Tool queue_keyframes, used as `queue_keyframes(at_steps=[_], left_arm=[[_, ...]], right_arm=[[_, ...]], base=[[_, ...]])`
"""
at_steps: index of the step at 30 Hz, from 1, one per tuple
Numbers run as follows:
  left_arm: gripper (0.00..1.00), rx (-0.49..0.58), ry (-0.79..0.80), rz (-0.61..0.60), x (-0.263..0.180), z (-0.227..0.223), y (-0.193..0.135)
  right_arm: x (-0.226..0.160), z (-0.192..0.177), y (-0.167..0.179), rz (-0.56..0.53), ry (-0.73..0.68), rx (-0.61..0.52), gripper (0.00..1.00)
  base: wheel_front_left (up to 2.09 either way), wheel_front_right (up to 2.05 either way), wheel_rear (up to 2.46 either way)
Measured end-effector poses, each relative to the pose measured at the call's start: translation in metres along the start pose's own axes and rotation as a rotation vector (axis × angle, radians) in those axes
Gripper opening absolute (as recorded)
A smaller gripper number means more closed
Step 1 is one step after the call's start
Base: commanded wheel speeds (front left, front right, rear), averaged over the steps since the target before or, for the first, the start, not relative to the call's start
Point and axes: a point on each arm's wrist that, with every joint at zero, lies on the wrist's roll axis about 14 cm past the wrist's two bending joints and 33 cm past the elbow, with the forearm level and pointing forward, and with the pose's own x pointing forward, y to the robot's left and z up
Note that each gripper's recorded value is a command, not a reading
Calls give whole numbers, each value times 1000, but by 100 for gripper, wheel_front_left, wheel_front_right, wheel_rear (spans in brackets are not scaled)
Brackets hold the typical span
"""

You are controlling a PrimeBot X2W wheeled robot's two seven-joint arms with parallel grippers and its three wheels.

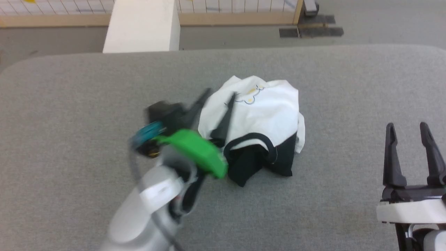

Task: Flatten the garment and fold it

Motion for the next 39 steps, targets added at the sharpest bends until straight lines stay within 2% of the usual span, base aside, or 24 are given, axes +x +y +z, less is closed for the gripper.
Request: queue_keyframes(at_steps=[4,6,12,18,23,27,32,39], left_arm=[[100,101,-186,110,-40,43,30],[100,184,-244,167,-63,55,43],[100,353,-237,316,-119,47,69],[100,329,-217,428,-150,34,77],[100,333,-229,443,-154,35,76],[100,325,-230,444,-152,34,78],[100,314,-222,443,-144,28,80],[100,288,-184,471,-136,14,94]], right_arm=[[-8,7,2,6,-10,4,100],[-11,11,3,10,-20,5,100],[-20,9,2,5,0,4,100],[-24,-2,0,0,39,10,100],[-18,-8,9,27,61,16,100],[-2,-10,32,95,90,0,100],[20,-27,64,214,203,19,100],[29,-91,86,342,485,20,100]], base=[[0,0,0],[0,0,0],[0,0,0],[0,0,0],[0,0,0],[0,0,0],[0,0,0],[0,0,0]])
